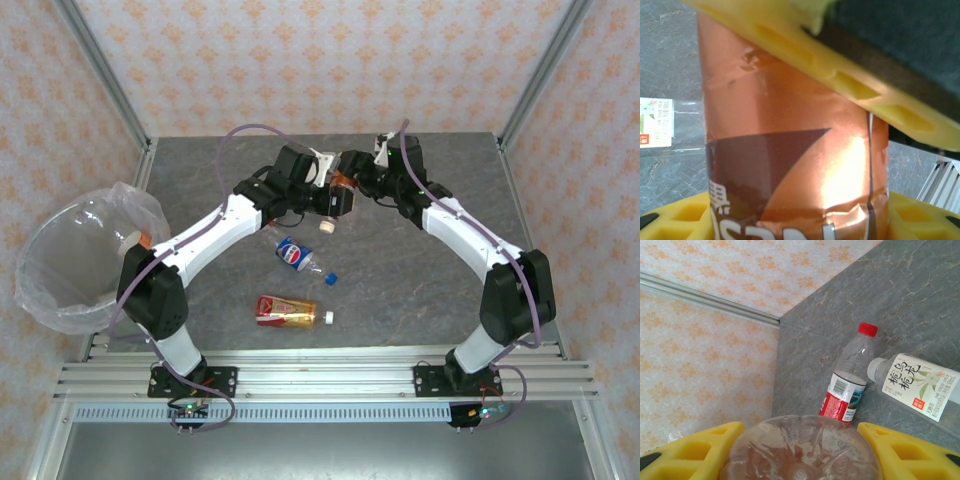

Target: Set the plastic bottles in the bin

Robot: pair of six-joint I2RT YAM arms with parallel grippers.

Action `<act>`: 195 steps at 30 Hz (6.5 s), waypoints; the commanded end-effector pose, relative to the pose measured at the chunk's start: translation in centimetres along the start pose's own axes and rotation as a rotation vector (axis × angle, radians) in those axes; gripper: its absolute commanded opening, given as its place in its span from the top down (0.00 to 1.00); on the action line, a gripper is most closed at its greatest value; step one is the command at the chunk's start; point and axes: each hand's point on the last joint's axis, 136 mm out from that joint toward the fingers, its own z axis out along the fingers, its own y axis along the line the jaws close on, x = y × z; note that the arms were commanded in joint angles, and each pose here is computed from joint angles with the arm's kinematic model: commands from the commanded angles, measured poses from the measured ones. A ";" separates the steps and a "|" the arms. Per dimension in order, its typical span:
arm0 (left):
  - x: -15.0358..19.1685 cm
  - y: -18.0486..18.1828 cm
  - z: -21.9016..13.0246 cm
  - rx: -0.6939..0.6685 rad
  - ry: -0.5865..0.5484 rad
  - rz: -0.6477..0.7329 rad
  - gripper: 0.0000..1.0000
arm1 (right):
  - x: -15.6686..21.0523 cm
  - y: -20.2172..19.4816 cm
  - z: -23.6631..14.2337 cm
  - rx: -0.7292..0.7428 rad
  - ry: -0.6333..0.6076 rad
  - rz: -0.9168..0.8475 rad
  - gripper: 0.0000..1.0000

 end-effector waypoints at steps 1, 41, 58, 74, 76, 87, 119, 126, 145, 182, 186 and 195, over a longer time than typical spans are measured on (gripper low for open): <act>-0.5 -0.5 -0.8 -0.005 -0.019 0.014 0.46 | -0.6 2.0 -0.2 -0.039 -0.005 -0.029 0.53; -0.2 5.5 -2.9 -0.283 -0.075 -0.059 0.46 | -4.8 -10.0 -7.3 0.365 -0.461 0.088 0.01; -2.3 9.4 -12.6 -0.531 -0.266 -0.092 0.46 | -3.7 -12.2 -7.0 0.359 -0.445 -0.196 0.01; -3.9 10.5 -24.3 -0.789 -0.493 -0.113 0.46 | -4.5 -10.9 -7.1 0.294 -0.502 -0.258 0.01; -3.9 10.9 -27.0 -0.883 -0.549 -0.120 0.46 | -4.6 -10.8 -6.9 0.289 -0.500 -0.257 0.01; -1.9 12.3 -37.9 -1.317 -0.696 -0.084 0.46 | -4.4 -10.6 -5.3 0.256 -0.448 -0.217 0.01; 12.0 20.2 -44.9 -1.446 -0.725 -0.621 0.44 | -4.0 -11.4 -4.0 0.267 -0.406 -0.221 0.01; 13.7 21.7 -43.9 -1.442 -0.626 -0.751 0.29 | -3.8 -11.7 -4.0 0.277 -0.403 -0.222 0.01; 9.4 19.4 -41.0 -1.110 -0.693 -0.674 0.00 | -3.6 -12.1 -4.0 0.291 -0.392 -0.212 0.01; 13.2 1.8 -14.0 -0.258 0.322 0.843 0.00 | 5.0 -13.8 -9.0 0.336 -0.080 -0.687 0.01; 16.6 1.9 -12.8 -0.200 0.526 0.885 0.00 | 5.8 -15.0 -9.2 0.364 -0.049 -0.693 0.01; 21.0 4.9 -10.1 -0.310 0.822 1.026 0.00 | 5.9 -14.3 -10.2 0.346 -0.079 -0.763 0.01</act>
